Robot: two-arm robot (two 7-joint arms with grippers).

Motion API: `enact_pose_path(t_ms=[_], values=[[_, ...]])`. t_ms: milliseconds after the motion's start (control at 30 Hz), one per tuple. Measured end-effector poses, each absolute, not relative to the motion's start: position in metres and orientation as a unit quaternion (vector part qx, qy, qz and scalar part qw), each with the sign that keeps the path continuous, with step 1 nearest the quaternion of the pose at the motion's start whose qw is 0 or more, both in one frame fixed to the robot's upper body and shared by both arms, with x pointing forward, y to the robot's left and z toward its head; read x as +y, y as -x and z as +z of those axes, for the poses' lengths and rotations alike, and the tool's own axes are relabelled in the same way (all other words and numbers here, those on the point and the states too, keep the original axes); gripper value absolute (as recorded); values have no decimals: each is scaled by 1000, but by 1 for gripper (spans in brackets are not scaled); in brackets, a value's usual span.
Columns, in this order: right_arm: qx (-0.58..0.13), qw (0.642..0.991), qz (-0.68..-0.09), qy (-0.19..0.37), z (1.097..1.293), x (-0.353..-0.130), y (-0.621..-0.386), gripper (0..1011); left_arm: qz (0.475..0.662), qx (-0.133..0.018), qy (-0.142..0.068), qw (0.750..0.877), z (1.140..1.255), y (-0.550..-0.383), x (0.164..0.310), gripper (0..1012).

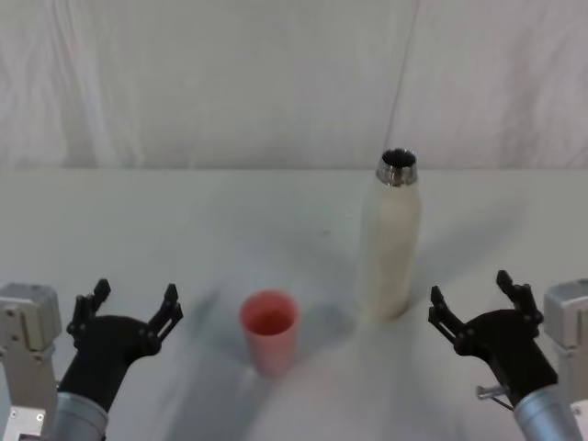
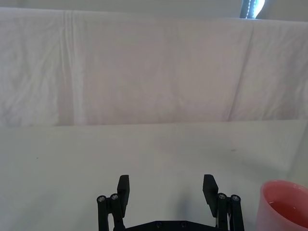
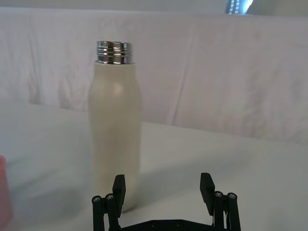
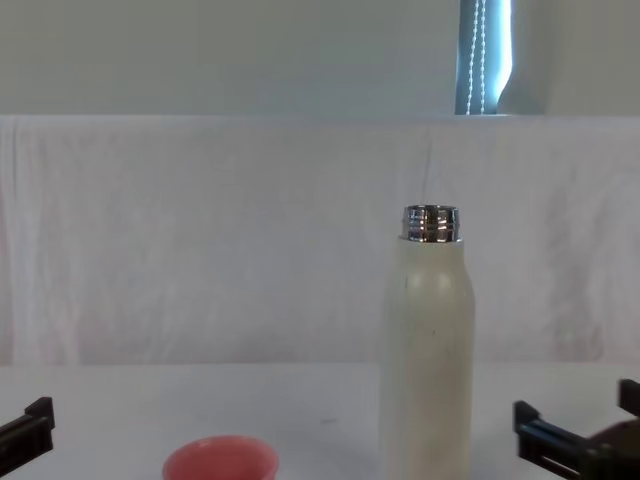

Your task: Grasp the thermos with one hand and pour water into the cup lid.

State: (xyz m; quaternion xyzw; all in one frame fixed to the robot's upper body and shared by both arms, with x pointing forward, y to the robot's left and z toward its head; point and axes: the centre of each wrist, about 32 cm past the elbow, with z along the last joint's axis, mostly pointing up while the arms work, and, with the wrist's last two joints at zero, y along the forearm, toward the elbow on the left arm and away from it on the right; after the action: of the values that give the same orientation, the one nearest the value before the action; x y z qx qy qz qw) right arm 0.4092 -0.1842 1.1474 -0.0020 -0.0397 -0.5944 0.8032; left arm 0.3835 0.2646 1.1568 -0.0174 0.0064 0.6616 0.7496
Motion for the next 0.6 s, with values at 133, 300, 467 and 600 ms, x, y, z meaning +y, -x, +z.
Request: enact_pose_path(t_ms=[133,300,467,600], values=[[-40,810,-585,3,1148,-179,-418,1001,662,6,17,750,1157,-384,265,1001],[-35,823,-568,2,1149,-170,-433,1001,662,6,17,750,1157,-384,265,1001],[-13,832,-554,-11,1150,-166,-446,1001,662,6,17,750,1157,-384,265,1001],[-1,835,-549,-17,1149,-164,-455,1001,662,6,17,750,1157,-384,265,1001]])
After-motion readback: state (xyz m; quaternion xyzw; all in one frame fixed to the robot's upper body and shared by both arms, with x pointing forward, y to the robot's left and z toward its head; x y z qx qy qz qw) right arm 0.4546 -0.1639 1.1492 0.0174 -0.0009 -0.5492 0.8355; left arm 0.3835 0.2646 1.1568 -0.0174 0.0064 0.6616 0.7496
